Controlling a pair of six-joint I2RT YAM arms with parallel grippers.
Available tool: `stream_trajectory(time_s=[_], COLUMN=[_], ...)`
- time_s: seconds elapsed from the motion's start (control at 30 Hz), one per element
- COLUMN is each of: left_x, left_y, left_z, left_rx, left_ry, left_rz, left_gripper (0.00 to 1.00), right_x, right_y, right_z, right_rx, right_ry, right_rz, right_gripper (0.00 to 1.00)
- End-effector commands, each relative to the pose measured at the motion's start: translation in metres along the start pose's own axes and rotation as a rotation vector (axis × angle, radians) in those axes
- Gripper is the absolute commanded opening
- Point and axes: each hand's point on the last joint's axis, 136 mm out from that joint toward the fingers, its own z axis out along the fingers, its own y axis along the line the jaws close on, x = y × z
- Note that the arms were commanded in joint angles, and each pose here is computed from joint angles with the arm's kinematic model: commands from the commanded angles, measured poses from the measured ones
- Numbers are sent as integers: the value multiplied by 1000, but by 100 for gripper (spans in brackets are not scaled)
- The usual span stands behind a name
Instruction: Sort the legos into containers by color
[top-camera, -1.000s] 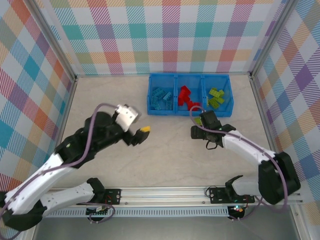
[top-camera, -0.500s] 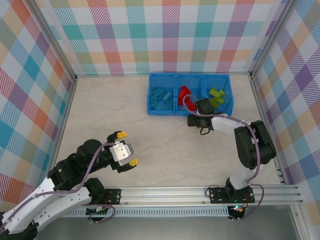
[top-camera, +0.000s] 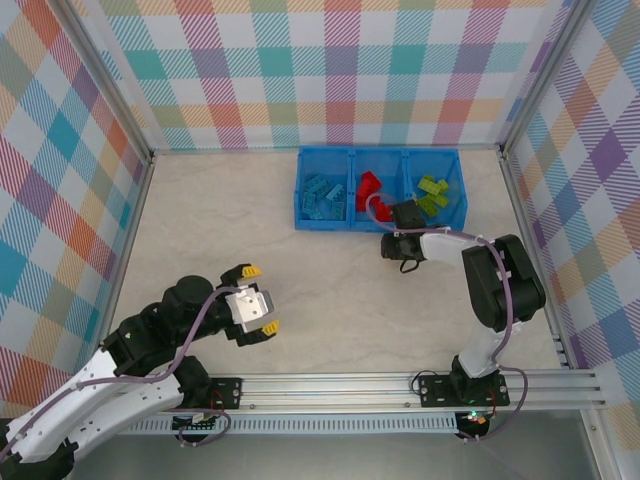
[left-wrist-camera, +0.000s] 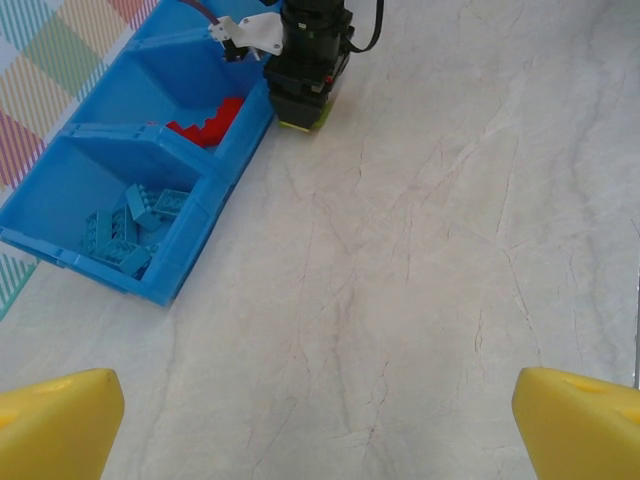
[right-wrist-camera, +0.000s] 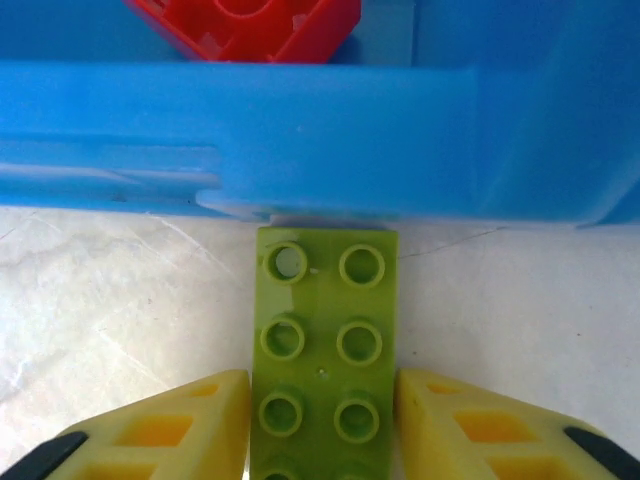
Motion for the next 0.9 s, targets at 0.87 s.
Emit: stream_trajectory(time_s=[0.87], left_x=[-8], left_y=[-18], left_z=[7], left_rx=[110], left_ry=[-95], left_rz=[26], left_gripper=[100], right_x=[-87], right_y=[-46], right_z=[-173], right_rx=[70], right_ry=[-474], right_rz=[99], right_gripper=[23])
